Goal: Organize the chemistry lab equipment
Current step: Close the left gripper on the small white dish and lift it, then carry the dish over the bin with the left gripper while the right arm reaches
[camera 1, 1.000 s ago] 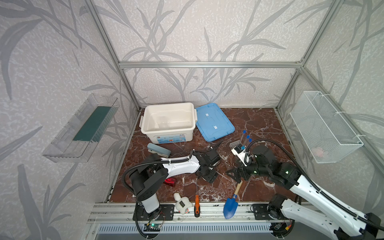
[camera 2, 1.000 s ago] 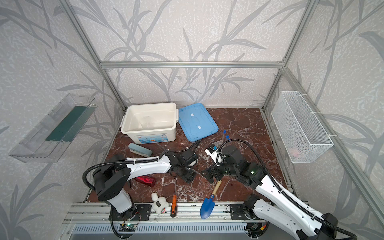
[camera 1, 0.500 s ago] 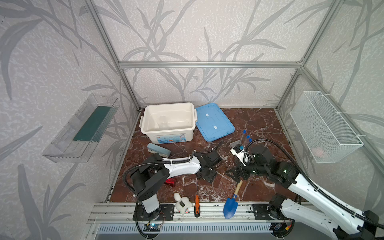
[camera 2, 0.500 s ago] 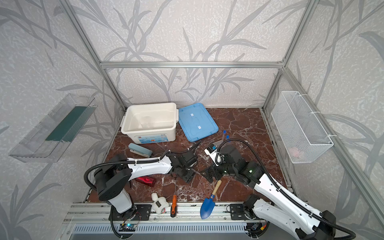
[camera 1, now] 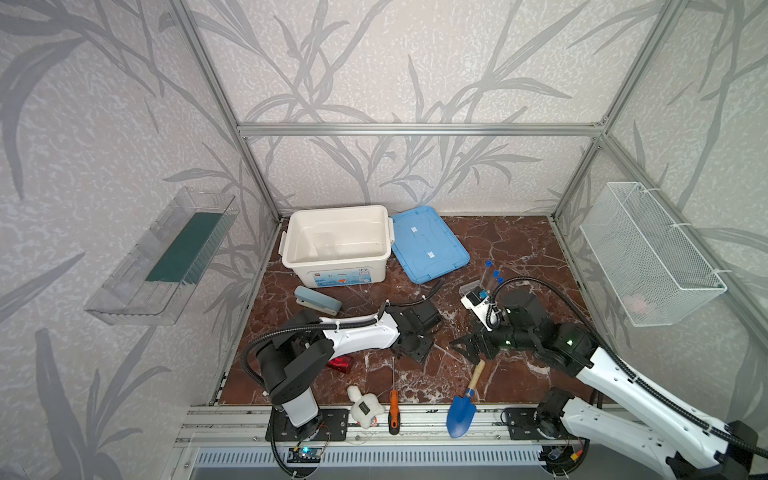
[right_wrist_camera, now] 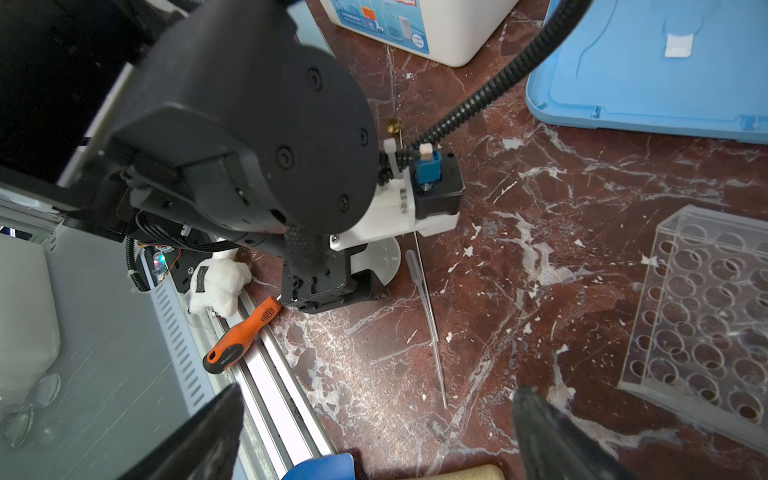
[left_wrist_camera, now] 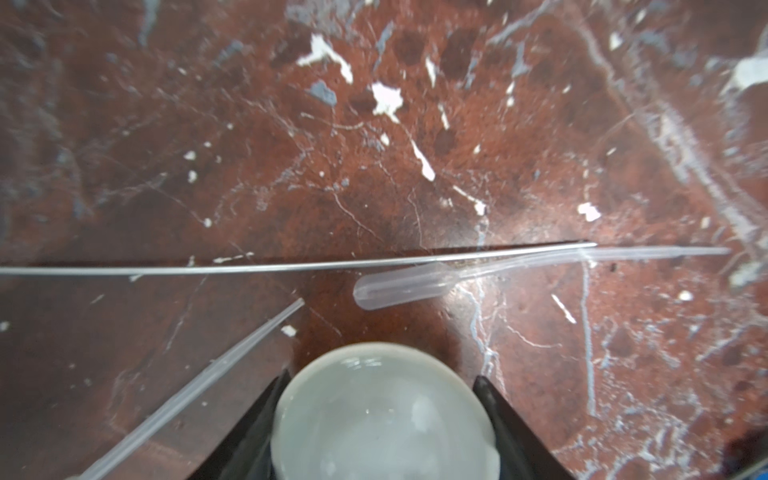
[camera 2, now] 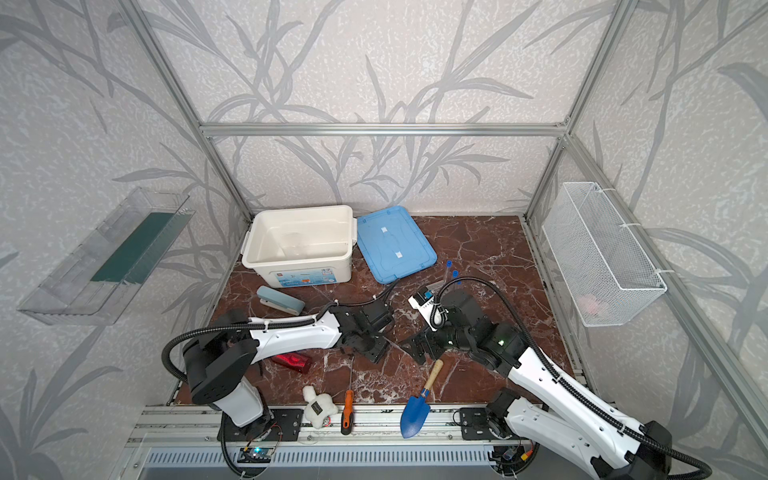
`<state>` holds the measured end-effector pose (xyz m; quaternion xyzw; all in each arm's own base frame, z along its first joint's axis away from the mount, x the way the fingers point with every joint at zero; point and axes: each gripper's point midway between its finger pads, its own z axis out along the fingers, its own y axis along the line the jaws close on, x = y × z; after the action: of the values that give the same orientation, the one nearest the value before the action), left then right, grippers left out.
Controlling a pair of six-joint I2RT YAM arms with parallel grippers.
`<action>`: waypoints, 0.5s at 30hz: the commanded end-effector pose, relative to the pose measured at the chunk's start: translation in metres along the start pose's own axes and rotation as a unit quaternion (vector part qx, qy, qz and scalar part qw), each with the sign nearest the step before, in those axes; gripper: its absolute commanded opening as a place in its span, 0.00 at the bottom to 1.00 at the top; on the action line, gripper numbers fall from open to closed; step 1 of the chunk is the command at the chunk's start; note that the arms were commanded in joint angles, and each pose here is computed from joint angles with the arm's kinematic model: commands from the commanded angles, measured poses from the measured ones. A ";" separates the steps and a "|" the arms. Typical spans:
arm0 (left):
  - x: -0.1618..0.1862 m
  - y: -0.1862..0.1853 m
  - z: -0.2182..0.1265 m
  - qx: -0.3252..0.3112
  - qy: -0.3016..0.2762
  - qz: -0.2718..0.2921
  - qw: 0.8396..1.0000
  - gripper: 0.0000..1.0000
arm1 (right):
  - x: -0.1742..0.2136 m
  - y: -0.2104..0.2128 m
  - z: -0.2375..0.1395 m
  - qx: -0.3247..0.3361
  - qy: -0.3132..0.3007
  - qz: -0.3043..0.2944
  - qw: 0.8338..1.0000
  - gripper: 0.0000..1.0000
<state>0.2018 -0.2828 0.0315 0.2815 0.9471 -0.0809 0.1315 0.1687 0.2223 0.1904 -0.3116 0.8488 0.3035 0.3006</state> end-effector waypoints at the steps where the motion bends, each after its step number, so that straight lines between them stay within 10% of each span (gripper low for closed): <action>1: -0.013 0.002 -0.019 0.004 -0.035 -0.020 0.999 0.56 | -0.016 0.003 -0.005 -0.001 -0.024 -0.008 1.000 0.98; 15: -0.086 0.082 -0.153 -0.021 -0.151 -0.147 0.977 0.53 | -0.108 0.005 -0.012 0.024 -0.130 -0.027 0.991 0.98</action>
<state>0.2750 -0.2463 0.1602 0.1489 0.9495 -0.1291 0.2440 0.2035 0.2459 0.2351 -0.3038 0.8229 0.3132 0.3638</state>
